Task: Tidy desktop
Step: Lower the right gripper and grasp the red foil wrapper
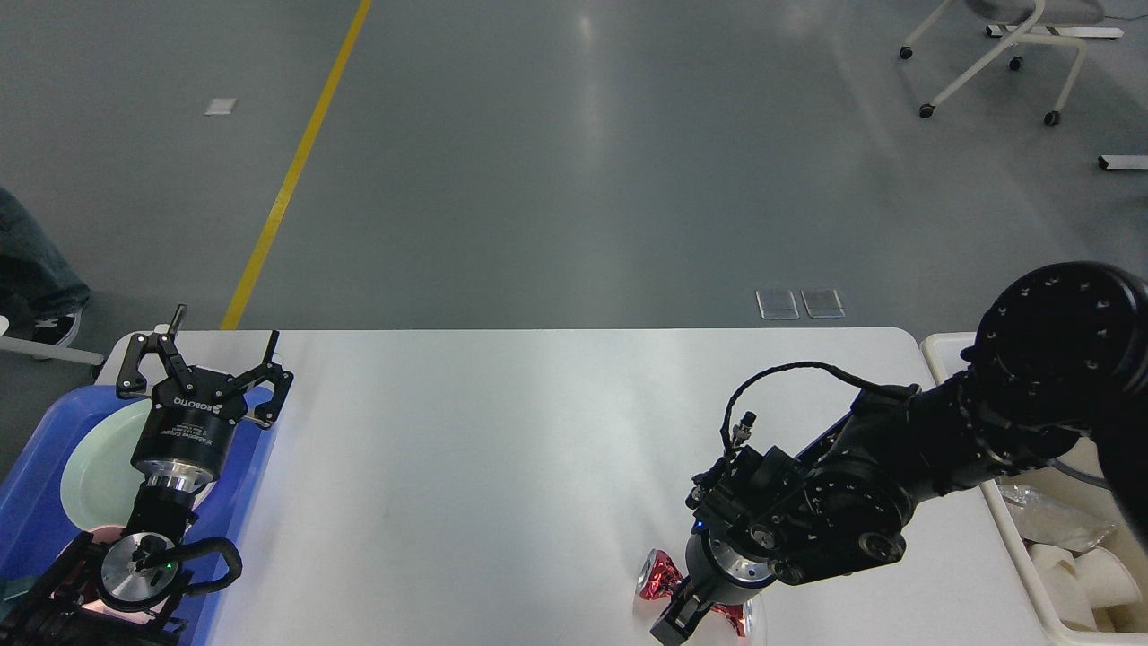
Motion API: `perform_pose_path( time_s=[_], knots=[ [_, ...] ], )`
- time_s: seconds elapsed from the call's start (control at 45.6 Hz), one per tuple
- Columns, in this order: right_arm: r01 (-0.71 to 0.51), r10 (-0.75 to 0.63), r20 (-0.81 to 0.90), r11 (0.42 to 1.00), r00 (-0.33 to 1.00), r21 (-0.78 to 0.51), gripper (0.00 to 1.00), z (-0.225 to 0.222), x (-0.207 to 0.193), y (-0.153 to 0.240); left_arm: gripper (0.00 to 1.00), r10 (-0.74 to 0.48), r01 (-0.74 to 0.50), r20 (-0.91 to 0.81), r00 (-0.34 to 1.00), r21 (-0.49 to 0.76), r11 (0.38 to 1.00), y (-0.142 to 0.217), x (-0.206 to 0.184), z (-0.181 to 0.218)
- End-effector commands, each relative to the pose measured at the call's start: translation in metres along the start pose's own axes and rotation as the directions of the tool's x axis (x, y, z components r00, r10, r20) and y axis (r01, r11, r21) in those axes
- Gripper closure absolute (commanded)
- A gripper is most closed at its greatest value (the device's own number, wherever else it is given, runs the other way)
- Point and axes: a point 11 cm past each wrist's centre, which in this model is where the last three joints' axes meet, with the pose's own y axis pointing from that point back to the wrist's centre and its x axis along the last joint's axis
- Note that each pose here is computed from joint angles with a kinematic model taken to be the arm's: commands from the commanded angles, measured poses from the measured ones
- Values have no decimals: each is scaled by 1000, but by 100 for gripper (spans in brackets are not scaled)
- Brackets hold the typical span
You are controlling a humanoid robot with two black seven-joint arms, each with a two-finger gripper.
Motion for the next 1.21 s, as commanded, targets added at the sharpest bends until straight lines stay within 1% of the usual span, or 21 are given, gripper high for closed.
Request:
perform_pose_path(
  time_s=[0.0, 0.066, 0.241, 0.373, 0.438, 0.504, 0.57, 0.679, 0.723, 0.811, 0.855, 0.942, 1.074, 1.183],
  knots=[
    [15, -15, -1, 999, 1000, -38, 17, 11, -7, -8, 4, 0, 0, 0, 1000, 0, 1000, 0, 0, 0],
    [27, -28, -14, 998, 1000, -55, 19, 15, -14, -13, 4, 0, 0, 0, 1000, 0, 1000, 0, 0, 0],
    [26, -29, -31, 997, 999, -75, 19, 20, -24, -18, 4, 0, 0, 0, 1000, 0, 1000, 0, 0, 0],
    [28, -29, -25, 997, 999, -70, 22, 18, -25, -19, 4, 0, 0, 0, 1000, 1, 1000, 0, 0, 0],
    [25, -27, -23, 997, 999, -67, 27, 17, -26, -20, 4, 0, 0, 0, 1000, 1, 1000, 0, 0, 0],
    [22, -23, -20, 998, 1000, -67, 29, 17, -26, -20, 4, 0, 0, 0, 1000, 0, 1000, 0, 0, 0],
    [21, -22, -17, 998, 1000, -64, 36, 16, -26, -21, 4, 0, 0, 0, 1000, 1, 1000, 0, 0, 0],
    [17, -18, -15, 997, 1000, -69, 43, 18, -25, -22, 4, 0, 0, 0, 1000, 1, 1000, 0, 0, 0],
    [17, -18, -13, 997, 1000, -71, 44, 19, -25, -22, 4, 0, 0, 0, 1000, 1, 1000, 0, 0, 0],
    [18, -19, -10, 997, 1000, -72, 54, 20, -25, -23, 4, 0, 0, 0, 1000, 0, 1000, 0, 0, 0],
    [17, -18, -9, 997, 1000, -73, 57, 20, -25, -22, 4, 0, 0, 0, 1000, 0, 1000, 0, 0, 0],
    [22, -23, -8, 997, 1000, -72, 71, 20, -26, -23, 4, 0, 0, 0, 1000, 0, 1000, 0, 0, 0],
    [35, -35, 0, 997, 999, -70, 100, 19, -29, -24, 4, 0, 0, 0, 1000, 1, 1000, 0, 0, 0],
    [32, -28, 53, 997, 998, -68, 100, 21, -30, -24, 4, 0, 0, 0, 1000, 1, 1000, 0, 0, 0]
  ],
)
